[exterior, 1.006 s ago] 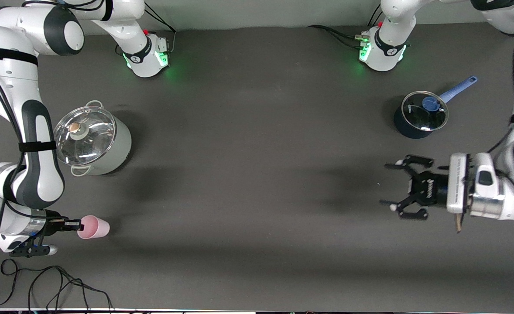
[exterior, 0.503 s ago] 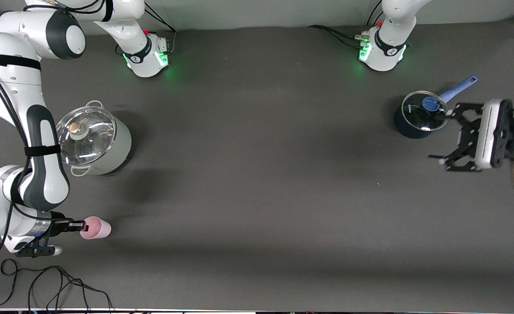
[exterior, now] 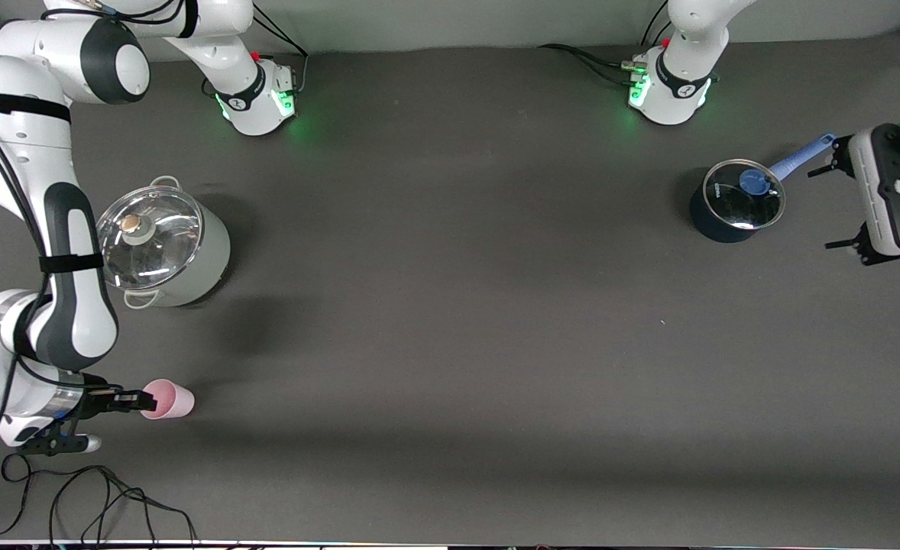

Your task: Transfer pink cup from left to right arm

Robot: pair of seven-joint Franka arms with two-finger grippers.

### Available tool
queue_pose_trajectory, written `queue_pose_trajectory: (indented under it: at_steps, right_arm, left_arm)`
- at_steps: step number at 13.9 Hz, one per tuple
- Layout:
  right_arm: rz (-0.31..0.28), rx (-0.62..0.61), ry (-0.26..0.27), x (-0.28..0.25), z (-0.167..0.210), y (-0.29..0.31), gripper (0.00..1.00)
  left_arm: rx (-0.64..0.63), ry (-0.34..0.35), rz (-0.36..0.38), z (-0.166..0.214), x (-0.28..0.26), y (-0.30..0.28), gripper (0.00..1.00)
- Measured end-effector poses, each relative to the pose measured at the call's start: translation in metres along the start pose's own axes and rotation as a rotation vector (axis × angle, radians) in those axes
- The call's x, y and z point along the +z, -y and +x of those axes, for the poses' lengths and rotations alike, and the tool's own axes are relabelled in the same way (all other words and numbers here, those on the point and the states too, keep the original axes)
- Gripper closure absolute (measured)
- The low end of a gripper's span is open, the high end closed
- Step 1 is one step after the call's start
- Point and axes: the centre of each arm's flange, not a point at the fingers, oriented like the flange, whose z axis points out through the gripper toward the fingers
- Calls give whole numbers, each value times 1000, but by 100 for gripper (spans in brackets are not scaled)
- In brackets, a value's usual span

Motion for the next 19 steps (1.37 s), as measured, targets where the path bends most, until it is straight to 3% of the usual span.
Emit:
queue_pose_trajectory:
  at_steps: [3,6,9,13,19]
  right_arm:
    - [13,-17,21,-57,-2,14,0]
    - [23,13,40,-136,-16,31,0]
    - [25,102,47,-197,-34,44,0]
    - [-13,159,60,-230,-50,86,0]
    - [-23,166,61,-258,-106,106,0]
  left_arm:
    - [-76,103,80,22,-8,-17,0]
    - [-182,142,109,15,-9,-14,0]
    - [-373,147,118,12,-7,-13,0]
    - [-592,144,127,17,-2,-13,0]
    - [-663,191,103,37,24,-15,0]
